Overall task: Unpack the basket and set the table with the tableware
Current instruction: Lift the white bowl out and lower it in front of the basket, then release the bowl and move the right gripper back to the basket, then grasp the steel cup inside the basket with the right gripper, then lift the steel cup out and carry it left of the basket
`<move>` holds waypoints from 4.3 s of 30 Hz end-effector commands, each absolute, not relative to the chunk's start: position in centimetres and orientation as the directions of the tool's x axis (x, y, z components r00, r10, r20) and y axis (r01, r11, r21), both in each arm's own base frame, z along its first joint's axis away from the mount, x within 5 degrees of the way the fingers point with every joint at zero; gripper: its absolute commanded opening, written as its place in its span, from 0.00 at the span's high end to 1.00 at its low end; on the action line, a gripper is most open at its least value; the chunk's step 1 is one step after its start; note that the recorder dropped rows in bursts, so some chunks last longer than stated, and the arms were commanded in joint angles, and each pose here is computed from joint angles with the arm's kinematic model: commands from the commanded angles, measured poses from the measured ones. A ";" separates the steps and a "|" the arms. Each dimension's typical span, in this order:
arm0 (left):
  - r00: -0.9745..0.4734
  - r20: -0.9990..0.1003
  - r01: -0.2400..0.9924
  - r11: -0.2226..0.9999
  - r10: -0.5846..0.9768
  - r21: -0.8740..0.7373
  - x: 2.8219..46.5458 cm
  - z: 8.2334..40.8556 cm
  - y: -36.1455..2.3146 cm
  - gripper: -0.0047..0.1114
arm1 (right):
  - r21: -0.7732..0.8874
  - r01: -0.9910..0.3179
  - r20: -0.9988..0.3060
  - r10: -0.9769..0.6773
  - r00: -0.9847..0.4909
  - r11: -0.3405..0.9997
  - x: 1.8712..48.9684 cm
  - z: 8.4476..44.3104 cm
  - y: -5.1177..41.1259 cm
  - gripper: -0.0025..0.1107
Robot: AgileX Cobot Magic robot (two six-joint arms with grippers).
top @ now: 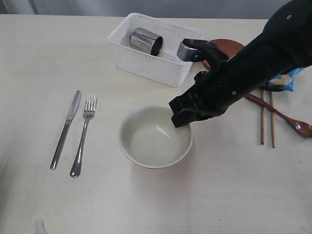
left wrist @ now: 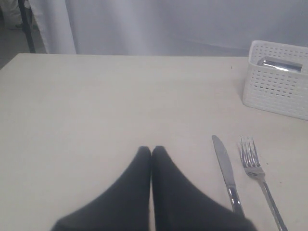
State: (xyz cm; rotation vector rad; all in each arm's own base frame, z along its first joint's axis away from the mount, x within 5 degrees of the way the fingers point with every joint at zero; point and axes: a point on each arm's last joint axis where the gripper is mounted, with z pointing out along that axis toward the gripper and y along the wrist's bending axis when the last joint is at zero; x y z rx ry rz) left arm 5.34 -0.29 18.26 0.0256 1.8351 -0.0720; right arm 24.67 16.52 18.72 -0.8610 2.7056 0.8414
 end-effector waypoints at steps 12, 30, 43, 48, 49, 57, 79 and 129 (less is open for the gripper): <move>-0.253 -0.967 0.054 0.998 -0.010 -0.025 5.3 18.2 -0.3 0.96 | 0.455 -0.610 -0.290 -0.540 -0.790 0.649 23.8 14.7 20.2 0.98; -0.253 -0.967 0.054 0.998 -0.010 -0.025 5.3 18.2 -0.3 0.96 | 0.444 -0.603 -0.323 -0.510 -0.798 0.663 25.0 14.1 20.8 0.73; -0.253 -0.967 0.054 0.998 -0.010 -0.025 5.3 18.2 -0.3 0.96 | 0.365 -0.618 -0.533 -0.388 -0.752 0.696 27.4 23.7 21.3 0.53; -0.253 -0.967 0.054 0.998 -0.010 -0.025 5.3 18.2 -0.3 0.96 | 0.432 -0.468 -0.650 -0.094 -0.754 0.771 32.9 29.9 22.7 0.56; -0.253 -0.967 0.054 0.998 -0.010 -0.025 5.3 18.2 -0.3 0.96 | 0.459 -0.439 -0.643 -0.053 -0.764 0.772 33.9 30.2 23.0 0.56; -0.253 -0.967 0.054 0.998 -0.010 -0.025 5.3 18.2 -0.3 0.96 | 0.668 0.103 -0.290 0.385 -0.876 0.737 42.4 22.4 24.2 0.59; -0.253 -0.967 0.054 0.998 -0.010 -0.025 5.3 18.2 -0.3 0.96 | 0.487 0.232 -0.252 0.389 -0.886 0.842 45.3 18.9 23.6 0.59; -0.253 -0.967 0.054 0.998 -0.010 -0.025 5.3 18.2 -0.3 0.96 | 0.429 -0.043 -0.501 0.198 -0.843 0.902 45.7 22.8 24.3 0.98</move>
